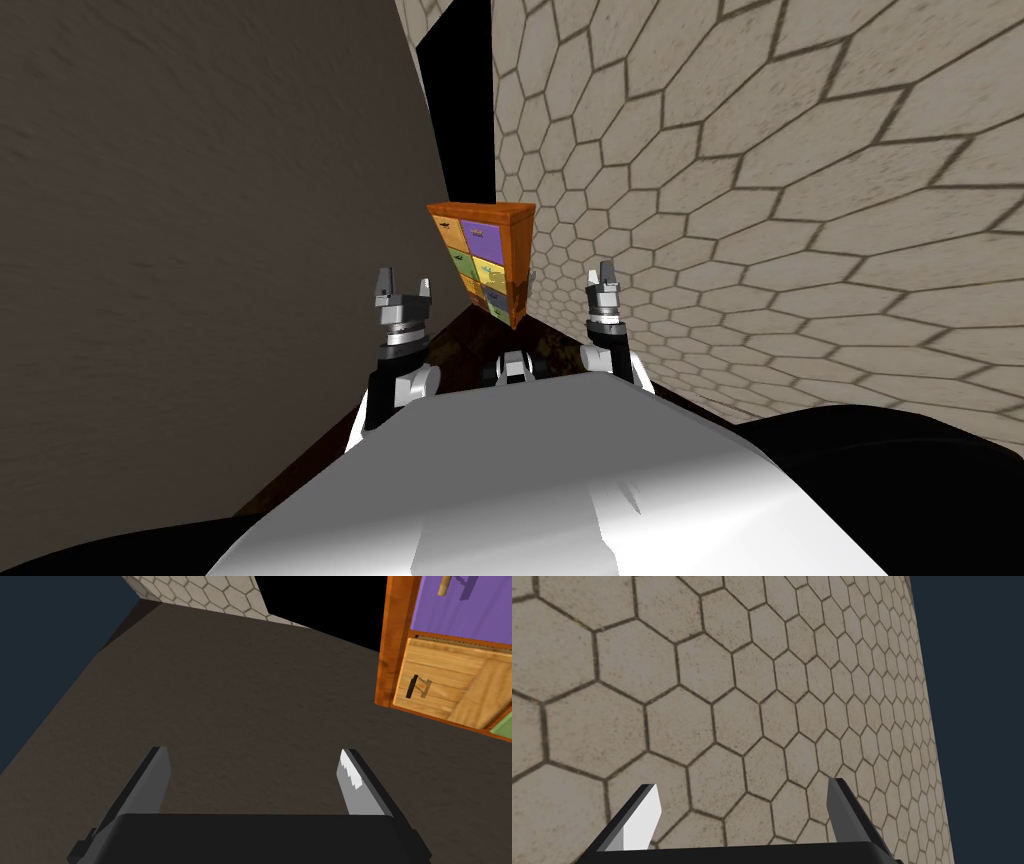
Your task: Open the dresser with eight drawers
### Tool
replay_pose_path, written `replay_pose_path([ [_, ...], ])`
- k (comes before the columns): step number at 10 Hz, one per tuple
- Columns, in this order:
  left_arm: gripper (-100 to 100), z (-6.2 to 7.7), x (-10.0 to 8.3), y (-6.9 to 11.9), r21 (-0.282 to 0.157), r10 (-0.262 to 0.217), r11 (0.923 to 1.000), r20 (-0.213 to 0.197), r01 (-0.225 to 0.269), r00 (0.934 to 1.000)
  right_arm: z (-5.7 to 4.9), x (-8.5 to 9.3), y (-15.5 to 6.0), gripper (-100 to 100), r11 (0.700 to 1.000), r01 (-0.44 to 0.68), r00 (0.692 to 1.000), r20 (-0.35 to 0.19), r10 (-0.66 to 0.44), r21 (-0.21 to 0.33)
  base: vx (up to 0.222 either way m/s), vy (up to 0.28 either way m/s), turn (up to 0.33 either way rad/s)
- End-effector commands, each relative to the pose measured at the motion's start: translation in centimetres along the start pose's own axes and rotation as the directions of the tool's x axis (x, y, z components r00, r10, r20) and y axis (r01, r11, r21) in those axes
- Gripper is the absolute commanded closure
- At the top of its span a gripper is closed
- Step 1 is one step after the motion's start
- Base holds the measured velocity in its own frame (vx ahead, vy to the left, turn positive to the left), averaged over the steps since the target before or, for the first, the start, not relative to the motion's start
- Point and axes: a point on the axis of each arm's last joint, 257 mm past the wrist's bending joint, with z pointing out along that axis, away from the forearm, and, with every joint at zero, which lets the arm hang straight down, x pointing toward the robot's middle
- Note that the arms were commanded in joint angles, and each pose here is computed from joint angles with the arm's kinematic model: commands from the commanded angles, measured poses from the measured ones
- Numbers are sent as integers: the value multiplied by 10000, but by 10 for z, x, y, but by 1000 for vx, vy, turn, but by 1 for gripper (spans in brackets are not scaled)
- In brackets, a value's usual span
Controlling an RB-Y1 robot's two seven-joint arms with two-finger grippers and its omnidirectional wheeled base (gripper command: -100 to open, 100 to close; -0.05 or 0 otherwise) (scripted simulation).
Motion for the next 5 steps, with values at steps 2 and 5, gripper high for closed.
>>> replay_pose_path([
  [2, -100, 2, 4, 16, -725, 72, 9973, -376, -99, 9993, 0, 0, 0, 0, 10000, -1, 10000, 0, 1, 0, 94, 11, -90],
  [5, -100, 3, 7, 25, -1224, 122, 9923, -658, -202, 9978, 0, 0, 0, 0, 10000, 0, 10000, 0, 0, 0, 97, 14, -96],
])
